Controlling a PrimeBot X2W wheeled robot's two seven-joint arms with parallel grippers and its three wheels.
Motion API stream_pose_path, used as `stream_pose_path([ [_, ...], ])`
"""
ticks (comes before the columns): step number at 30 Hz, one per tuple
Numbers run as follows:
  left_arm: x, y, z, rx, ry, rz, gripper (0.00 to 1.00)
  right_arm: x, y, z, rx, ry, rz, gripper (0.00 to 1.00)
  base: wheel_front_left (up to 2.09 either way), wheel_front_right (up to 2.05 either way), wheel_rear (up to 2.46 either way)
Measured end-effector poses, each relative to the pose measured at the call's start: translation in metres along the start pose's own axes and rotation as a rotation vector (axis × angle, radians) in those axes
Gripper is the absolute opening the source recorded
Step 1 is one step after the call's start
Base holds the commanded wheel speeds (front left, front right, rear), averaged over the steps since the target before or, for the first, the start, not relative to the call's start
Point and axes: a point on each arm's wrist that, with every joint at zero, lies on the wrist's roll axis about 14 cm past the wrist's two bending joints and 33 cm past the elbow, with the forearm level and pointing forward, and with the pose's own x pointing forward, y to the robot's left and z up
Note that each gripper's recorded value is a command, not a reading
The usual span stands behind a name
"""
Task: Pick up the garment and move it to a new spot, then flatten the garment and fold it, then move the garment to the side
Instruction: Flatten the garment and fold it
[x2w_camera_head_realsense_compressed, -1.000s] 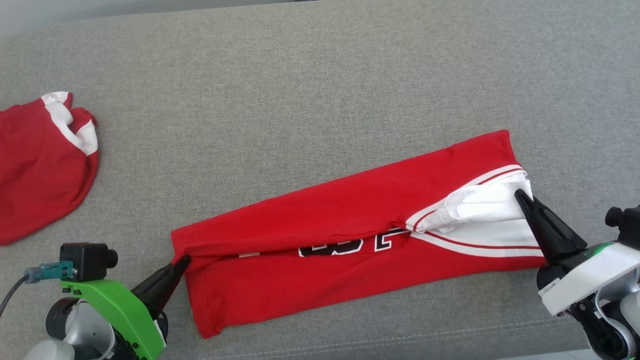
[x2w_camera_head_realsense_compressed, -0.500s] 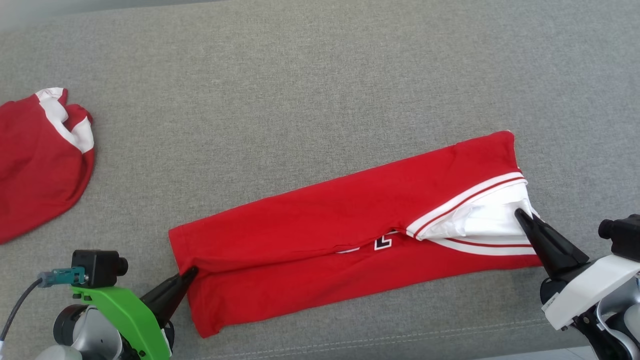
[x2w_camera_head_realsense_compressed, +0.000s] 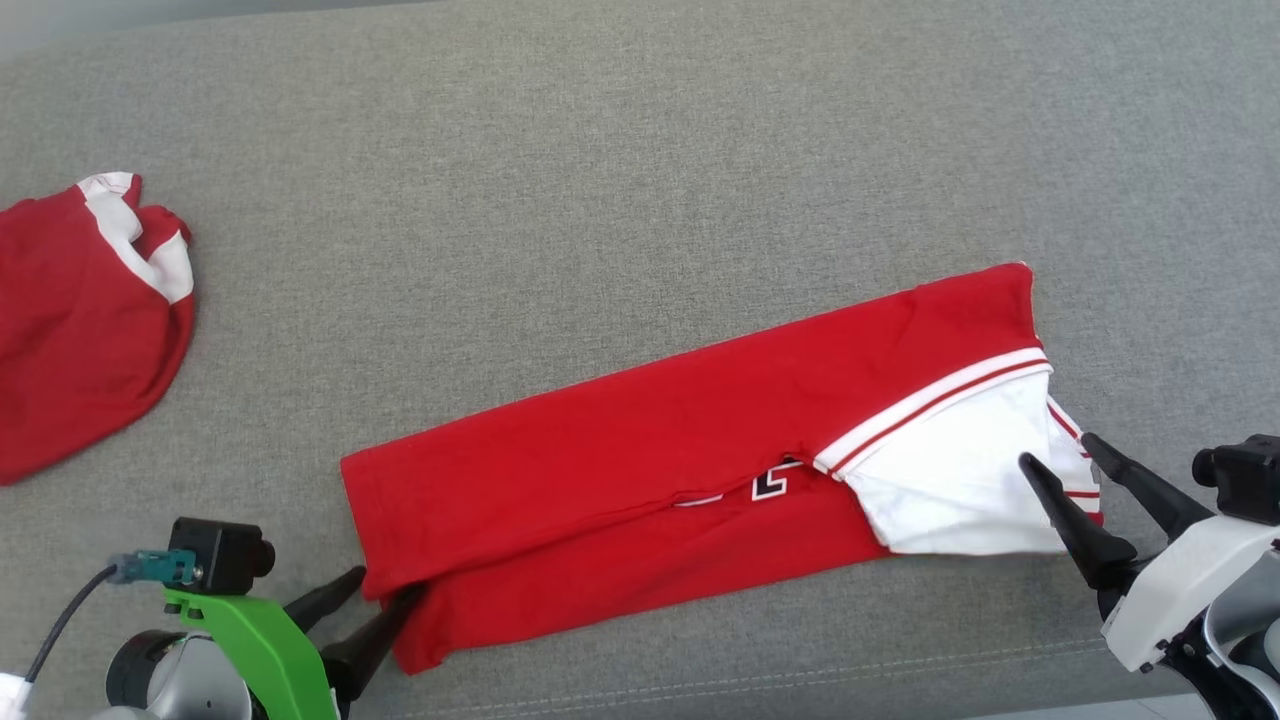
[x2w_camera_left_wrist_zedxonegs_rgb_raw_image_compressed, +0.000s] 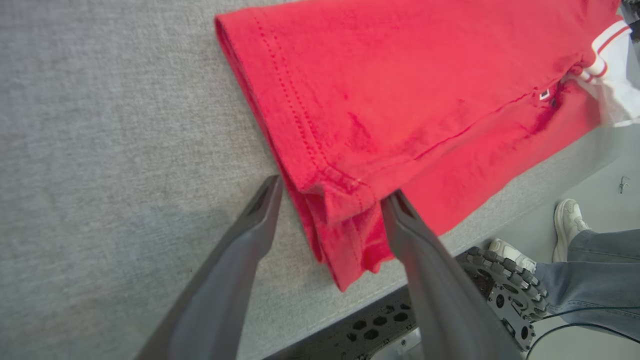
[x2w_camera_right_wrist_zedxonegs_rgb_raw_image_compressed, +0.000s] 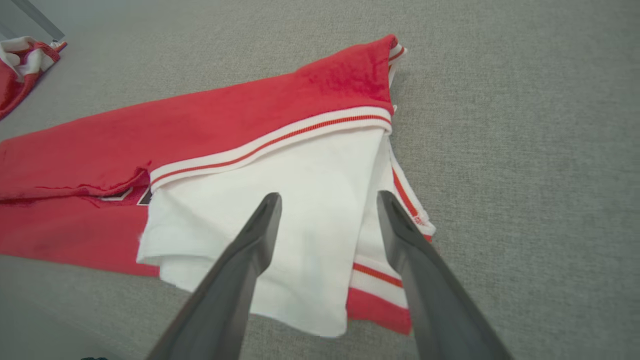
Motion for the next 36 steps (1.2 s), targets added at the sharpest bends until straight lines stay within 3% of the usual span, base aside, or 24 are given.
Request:
stream_pose_path([
  [6, -0.009, 0.014, -0.014, 0.064, 0.06, 0.048, 1.0, -0.002, -0.006, -0.002, -0.005, 0.018, -0.021, 1.0, 0.0, 0.0, 0.0],
  [11, -0.016, 0.026, 0.002, 0.092, -0.002, 0.117, 1.0, -0.005, -0.018, 0.012, 0.023, -0.006, -0.066, 1.0, 0.0, 0.0, 0.0],
  [22, -0.039, 0.014, 0.09, 0.232, -0.422, 0.232, 1.0, 0.005, -0.048, 0.015, -0.041, 0.13, -0.115, 1.0, 0.0, 0.0, 0.0],
  [28, -0.056, 0.006, 0.103, 0.217, -0.559, 0.262, 1.0, 0.026, -0.042, 0.009, -0.043, 0.209, -0.087, 1.0, 0.0, 0.0, 0.0],
  [36, -0.07, 0.014, 0.095, 0.175, -0.588, 0.316, 1.0, 0.046, -0.041, -0.014, -0.068, 0.347, -0.075, 1.0, 0.0, 0.0, 0.0],
])
